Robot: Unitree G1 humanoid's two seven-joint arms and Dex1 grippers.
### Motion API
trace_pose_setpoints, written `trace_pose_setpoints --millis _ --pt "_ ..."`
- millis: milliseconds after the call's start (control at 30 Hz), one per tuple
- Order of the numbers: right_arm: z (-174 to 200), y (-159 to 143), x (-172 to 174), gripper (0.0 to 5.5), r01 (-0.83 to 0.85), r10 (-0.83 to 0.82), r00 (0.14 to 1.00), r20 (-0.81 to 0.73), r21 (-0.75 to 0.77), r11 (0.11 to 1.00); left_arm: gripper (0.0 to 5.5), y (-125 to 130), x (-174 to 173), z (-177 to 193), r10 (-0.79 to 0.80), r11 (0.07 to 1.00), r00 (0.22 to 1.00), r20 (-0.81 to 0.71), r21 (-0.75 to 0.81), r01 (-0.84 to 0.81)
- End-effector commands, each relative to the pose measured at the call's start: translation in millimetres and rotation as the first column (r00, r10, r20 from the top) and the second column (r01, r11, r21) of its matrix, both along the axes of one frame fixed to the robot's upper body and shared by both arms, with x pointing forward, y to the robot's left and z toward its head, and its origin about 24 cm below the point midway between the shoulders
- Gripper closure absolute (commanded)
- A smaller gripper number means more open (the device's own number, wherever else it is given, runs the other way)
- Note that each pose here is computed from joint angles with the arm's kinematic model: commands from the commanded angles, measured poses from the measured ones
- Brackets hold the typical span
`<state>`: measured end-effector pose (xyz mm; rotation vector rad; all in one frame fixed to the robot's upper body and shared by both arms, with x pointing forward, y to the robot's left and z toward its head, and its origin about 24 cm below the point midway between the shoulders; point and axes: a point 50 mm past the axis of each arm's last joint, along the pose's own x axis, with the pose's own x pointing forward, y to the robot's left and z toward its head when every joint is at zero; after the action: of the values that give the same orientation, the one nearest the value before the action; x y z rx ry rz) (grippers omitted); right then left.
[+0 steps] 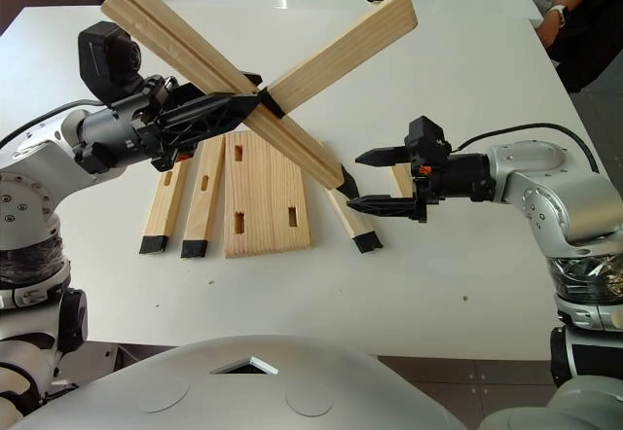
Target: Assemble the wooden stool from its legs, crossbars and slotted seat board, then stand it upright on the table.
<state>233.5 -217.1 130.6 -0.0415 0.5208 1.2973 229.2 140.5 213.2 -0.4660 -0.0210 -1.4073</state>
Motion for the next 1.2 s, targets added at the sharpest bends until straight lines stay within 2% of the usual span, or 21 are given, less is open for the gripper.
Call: trace_pose_setpoints --millis 33,367,500,733,1200 --pt "-9 -14 -2 0.37 0.066 -0.065 0.998 0.022 -0.061 0.996 3.44 13 3 10 0.079 0.991 0.990 0.113 0.096 -0.090" --pt "-14 -25 -22 0.37 0.199 -0.196 0.979 0.049 -0.063 0.978 3.44 35 -15 10 0.137 0.922 0.939 0.317 0.306 -0.238" --pt "-16 -28 -31 0.37 0.262 -0.258 0.964 0.062 -0.053 0.964 3.44 49 -24 -1 0.160 0.888 0.926 0.341 0.359 -0.286" --pt "-21 -31 -42 0.37 0.336 -0.332 0.941 0.073 -0.048 0.941 3.44 70 -39 -23 0.082 0.832 0.912 0.403 0.476 -0.285" --pt "-15 -34 -33 0.37 0.341 -0.335 0.937 0.100 -0.053 0.939 3.44 65 -53 -56 0.023 0.824 0.904 0.427 0.504 -0.259"
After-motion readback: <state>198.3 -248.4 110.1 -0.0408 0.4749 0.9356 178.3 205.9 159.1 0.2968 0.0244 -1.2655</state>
